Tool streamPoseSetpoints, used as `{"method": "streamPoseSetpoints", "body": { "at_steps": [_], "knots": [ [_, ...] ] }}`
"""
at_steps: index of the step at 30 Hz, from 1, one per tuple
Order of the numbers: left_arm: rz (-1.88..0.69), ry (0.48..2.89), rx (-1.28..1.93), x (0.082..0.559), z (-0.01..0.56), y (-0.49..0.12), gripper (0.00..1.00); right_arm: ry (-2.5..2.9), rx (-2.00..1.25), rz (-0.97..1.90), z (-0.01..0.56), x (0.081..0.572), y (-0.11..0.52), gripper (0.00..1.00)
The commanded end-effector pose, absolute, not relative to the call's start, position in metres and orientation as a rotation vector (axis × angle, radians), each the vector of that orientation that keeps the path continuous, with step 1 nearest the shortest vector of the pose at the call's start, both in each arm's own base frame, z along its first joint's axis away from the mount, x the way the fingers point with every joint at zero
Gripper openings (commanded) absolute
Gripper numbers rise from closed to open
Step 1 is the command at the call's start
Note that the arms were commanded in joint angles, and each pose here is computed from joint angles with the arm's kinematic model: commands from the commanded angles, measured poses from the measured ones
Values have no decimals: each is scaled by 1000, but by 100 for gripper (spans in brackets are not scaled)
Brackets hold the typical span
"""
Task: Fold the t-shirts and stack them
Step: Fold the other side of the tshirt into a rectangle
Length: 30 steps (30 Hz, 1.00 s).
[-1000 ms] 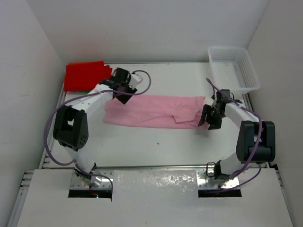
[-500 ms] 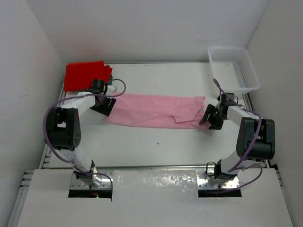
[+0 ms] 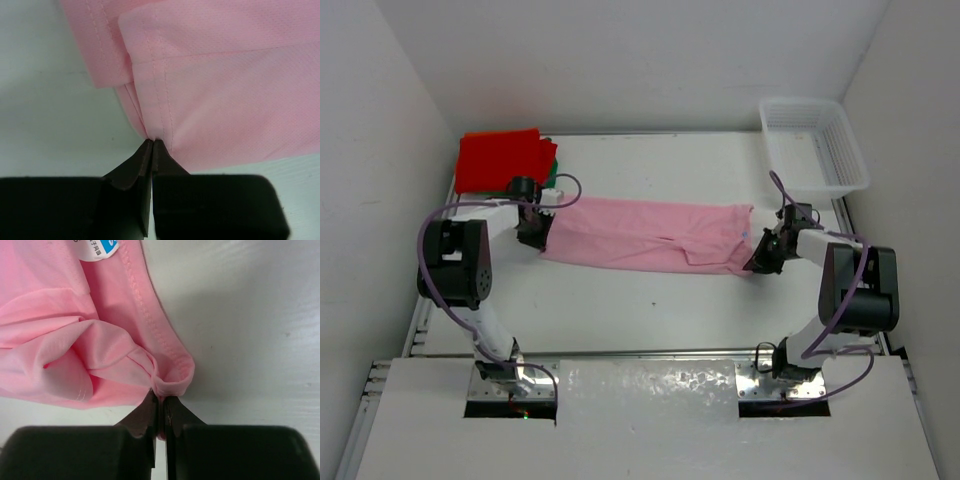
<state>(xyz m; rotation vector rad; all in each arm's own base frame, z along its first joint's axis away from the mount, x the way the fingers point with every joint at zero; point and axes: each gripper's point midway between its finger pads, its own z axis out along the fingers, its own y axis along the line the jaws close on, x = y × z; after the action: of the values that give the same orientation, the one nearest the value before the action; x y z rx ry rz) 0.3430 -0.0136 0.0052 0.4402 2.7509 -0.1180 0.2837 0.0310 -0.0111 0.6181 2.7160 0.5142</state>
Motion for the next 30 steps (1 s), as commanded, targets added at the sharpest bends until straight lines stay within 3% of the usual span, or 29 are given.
{"method": "streamPoseSetpoints", "body": {
  "at_steps": [1,7,12,13,14,16,17,18,19,26,29,30],
  "knots": [
    [-184,2777,473,324,-1,-19,0,2736,622,501,-10,269,32,3],
    [73,2811,453,289,16,36,0,2793,625,490,-8,217,38,0],
    [77,2856,533,249,21,36,0,2813,627,499,-8,177,44,0],
    [68,2862,560,245,20,36,0,2820,630,506,-8,172,46,12],
    [51,2880,576,237,16,34,18,2822,628,511,-8,168,47,24],
    [55,2887,579,236,12,35,40,2829,615,527,-7,162,49,44],
    [55,2893,579,238,11,35,50,2824,606,526,-4,165,49,47],
    [58,2890,576,241,14,36,53,2819,597,504,-1,168,46,49],
    [78,2858,570,256,25,38,63,2833,573,485,4,167,43,49],
    [193,2627,552,322,109,46,65,2663,436,191,83,207,2,48],
    [101,2525,672,329,133,17,65,2615,385,332,95,207,23,29],
    [99,2518,708,328,133,12,65,2619,392,388,95,206,33,18]
  ]
}}
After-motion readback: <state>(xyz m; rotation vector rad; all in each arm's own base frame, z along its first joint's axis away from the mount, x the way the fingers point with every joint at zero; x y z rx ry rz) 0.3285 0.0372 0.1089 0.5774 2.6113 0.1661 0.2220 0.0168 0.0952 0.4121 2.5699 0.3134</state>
